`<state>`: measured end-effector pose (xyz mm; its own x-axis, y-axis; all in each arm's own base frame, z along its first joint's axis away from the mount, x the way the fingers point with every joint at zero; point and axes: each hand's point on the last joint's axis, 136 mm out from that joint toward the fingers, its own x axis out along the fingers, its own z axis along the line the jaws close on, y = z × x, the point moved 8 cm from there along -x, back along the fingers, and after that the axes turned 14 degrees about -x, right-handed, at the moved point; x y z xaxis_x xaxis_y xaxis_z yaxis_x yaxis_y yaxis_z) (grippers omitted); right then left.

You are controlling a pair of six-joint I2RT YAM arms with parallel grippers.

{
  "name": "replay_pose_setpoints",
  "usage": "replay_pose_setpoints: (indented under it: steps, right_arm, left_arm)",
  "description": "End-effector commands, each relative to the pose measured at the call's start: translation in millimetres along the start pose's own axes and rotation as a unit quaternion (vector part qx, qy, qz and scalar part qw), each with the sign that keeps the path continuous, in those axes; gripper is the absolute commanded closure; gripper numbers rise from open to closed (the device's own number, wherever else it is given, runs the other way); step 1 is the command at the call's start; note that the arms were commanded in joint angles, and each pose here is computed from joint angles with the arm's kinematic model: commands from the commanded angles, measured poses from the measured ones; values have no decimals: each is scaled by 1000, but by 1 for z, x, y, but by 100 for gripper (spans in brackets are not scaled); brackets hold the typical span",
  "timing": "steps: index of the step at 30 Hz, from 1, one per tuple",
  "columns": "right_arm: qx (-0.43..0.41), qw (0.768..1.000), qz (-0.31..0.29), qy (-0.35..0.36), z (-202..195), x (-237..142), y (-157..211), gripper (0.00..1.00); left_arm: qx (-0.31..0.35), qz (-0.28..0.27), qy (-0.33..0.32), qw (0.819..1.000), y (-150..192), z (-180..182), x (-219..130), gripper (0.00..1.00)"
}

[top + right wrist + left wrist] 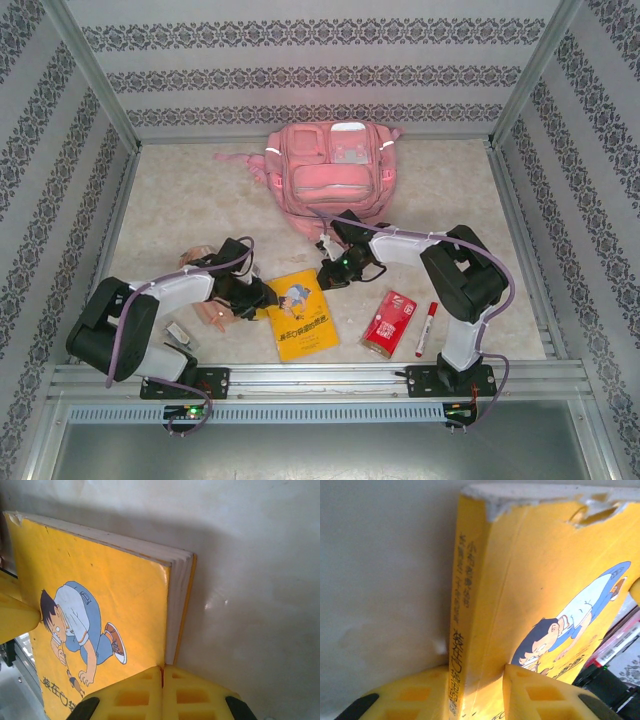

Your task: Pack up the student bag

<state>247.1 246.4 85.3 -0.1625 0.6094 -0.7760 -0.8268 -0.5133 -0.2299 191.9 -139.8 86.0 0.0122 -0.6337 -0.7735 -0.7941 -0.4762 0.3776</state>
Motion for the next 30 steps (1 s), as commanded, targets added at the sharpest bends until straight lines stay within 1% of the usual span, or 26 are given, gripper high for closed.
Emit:
replay_pose_setpoints:
  steps: [1,4,7,11,13,14,16,17,20,21,23,25,28,30]
  right_arm:
    - [23,999,37,-31,-2,23,21,96]
    - [27,998,28,-41,-4,22,21,96]
    - [31,998,24,-43,-5,21,22,96]
    - [33,998,21,-42,-5,21,23,94]
    - [32,998,21,-41,-5,21,24,92]
    - [32,999,17,-40,-5,19,23,89]
    - [31,999,10,-33,-4,15,23,84]
    - [34,999,2,-28,-5,11,23,80]
    - [41,998,-34,-17,-6,-8,20,65]
    - [42,998,-47,-19,-5,-14,19,62]
    - [27,995,-90,-44,0,-33,15,56]
    - [16,989,-134,-65,7,-55,12,52]
    - [7,975,-198,-101,21,-94,7,40]
    - [-13,963,-236,-132,35,-119,4,34]
  left_arm:
    - [163,-4,242,957,6,-94,-22,65]
    - [169,-7,263,950,7,-96,-25,59]
    - [166,-11,275,947,7,-95,-25,58]
    - [157,-19,251,955,4,-92,-22,59]
    - [149,-29,212,965,1,-87,-20,64]
    - [152,-34,195,968,1,-86,-21,67]
    - [145,-50,162,975,0,-82,-26,77]
    - [148,-59,146,976,1,-82,-30,81]
    - [160,-88,118,976,5,-85,-50,90]
    - [160,-94,114,976,6,-86,-56,93]
    - [165,-102,128,973,8,-95,-71,99]
    - [172,-98,164,966,12,-110,-86,100]
    - [194,-115,198,954,18,-137,-117,100]
    - [226,-116,229,940,22,-159,-136,100]
